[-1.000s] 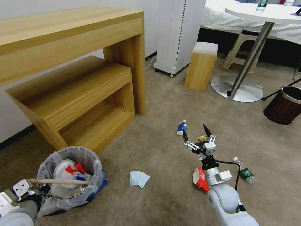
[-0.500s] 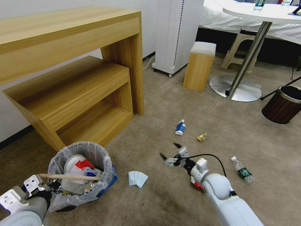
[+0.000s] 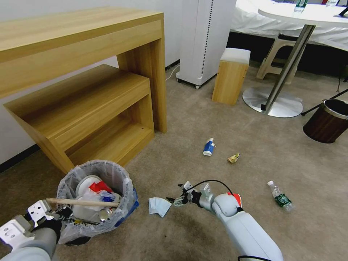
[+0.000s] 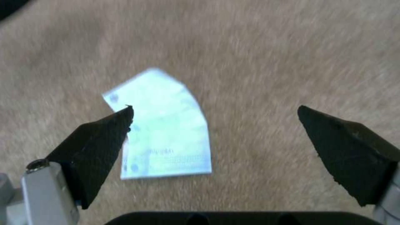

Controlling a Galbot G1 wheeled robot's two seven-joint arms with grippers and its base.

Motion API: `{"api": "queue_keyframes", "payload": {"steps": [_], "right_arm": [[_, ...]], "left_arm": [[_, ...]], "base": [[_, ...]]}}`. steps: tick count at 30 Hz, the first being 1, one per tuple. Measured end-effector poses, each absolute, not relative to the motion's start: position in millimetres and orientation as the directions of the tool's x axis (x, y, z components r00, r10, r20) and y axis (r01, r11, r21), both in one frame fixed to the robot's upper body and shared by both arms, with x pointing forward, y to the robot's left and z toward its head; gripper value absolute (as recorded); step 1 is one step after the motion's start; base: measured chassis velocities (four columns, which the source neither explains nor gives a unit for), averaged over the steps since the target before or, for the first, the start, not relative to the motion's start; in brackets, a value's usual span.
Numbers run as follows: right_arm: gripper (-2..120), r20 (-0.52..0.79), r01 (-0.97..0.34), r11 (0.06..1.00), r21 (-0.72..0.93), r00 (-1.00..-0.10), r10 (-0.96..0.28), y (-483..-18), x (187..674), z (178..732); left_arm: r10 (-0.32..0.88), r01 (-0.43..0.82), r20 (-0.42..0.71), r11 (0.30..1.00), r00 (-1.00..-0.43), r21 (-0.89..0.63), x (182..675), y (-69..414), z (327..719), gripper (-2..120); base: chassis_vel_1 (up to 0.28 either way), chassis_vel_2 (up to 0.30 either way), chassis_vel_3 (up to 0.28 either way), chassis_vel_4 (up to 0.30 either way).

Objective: Pick up the trash bin and place the garbage on the floor into it.

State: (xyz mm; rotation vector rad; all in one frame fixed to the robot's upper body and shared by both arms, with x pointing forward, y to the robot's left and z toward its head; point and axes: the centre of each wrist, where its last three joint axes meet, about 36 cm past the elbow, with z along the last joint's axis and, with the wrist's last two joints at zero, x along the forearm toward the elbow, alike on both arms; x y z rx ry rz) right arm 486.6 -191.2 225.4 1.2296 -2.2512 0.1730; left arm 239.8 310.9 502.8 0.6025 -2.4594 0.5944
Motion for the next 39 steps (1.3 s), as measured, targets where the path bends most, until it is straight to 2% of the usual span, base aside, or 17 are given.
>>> {"api": "queue_keyframes", "payload": {"steps": [5,13,18,27,39], "right_arm": [[99,0.548,-0.825,0.539,0.169,-0.376,-0.747,-178,500,209],[95,0.562,-0.826,0.535,0.176,-0.361,-0.744,-155,516,201],[80,0.580,-0.833,0.525,0.174,-0.344,-0.738,-144,517,194],[67,0.602,-0.847,0.505,0.166,-0.318,-0.732,-136,514,187],[27,0.636,-0.855,0.498,0.141,-0.308,-0.708,-149,505,176]], "left_arm": [[-0.290,-0.522,0.582,0.806,-0.760,-0.280,240,307,503,1],[-0.293,-0.519,0.574,0.808,-0.765,-0.279,241,305,504,1],[-0.295,-0.517,0.568,0.809,-0.768,-0.279,240,305,506,1],[-0.296,-0.513,0.558,0.811,-0.775,-0.282,238,304,511,1],[-0.293,-0.506,0.550,0.815,-0.782,-0.284,235,300,515,1]], "base": [[0.000,0.000,0.000,0.000],[0.000,0.000,0.000,0.000],[0.000,0.000,0.000,0.000],[0.000,0.000,0.000,0.000],[0.000,0.000,0.000,0.000]]}}
